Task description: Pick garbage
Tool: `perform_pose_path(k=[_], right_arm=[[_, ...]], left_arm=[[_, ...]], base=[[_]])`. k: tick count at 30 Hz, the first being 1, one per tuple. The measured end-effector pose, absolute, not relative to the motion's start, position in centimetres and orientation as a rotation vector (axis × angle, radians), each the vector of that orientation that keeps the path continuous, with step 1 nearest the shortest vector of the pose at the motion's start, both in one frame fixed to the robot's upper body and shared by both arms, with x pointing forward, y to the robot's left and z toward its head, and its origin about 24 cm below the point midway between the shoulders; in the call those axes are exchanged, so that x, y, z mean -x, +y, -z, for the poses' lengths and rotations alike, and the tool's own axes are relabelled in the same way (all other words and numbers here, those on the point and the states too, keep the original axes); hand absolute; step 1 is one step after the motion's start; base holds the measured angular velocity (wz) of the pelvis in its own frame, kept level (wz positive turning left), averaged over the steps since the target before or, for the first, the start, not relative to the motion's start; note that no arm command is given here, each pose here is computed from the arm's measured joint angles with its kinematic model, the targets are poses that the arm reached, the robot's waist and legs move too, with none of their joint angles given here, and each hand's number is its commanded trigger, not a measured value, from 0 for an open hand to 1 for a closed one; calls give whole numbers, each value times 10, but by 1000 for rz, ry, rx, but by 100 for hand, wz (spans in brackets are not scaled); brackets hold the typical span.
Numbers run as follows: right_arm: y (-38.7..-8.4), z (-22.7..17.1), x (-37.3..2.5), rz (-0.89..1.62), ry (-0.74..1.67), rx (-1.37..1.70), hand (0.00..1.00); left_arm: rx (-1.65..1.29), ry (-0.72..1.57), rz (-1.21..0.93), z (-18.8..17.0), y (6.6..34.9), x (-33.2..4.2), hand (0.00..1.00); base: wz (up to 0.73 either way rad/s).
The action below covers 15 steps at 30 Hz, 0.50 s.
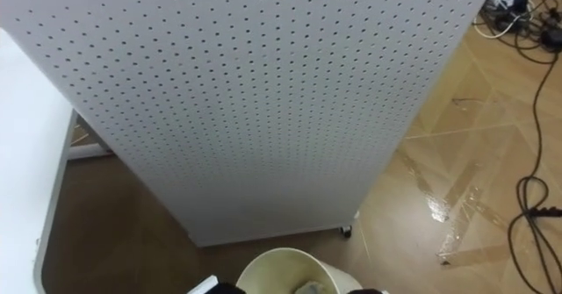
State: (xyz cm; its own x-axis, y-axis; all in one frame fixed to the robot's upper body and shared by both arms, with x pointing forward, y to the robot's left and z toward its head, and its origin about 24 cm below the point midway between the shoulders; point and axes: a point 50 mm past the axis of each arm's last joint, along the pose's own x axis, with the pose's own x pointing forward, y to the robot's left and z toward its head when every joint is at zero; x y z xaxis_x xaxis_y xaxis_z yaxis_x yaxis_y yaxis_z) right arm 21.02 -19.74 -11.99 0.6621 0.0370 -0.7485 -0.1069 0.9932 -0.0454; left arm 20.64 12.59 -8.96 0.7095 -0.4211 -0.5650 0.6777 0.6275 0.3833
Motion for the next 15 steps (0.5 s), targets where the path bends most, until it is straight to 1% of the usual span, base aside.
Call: perform_pose_path(k=[7, 15], right_arm=[[-195, 118, -214, -101, 838, 82, 100], [-195, 123, -208, -98, 866, 82, 100]], left_arm=[[-649, 483, 677, 97, 123, -204, 0], [-726, 502, 699, 105, 125, -200, 0]], base=[[0], [0]])
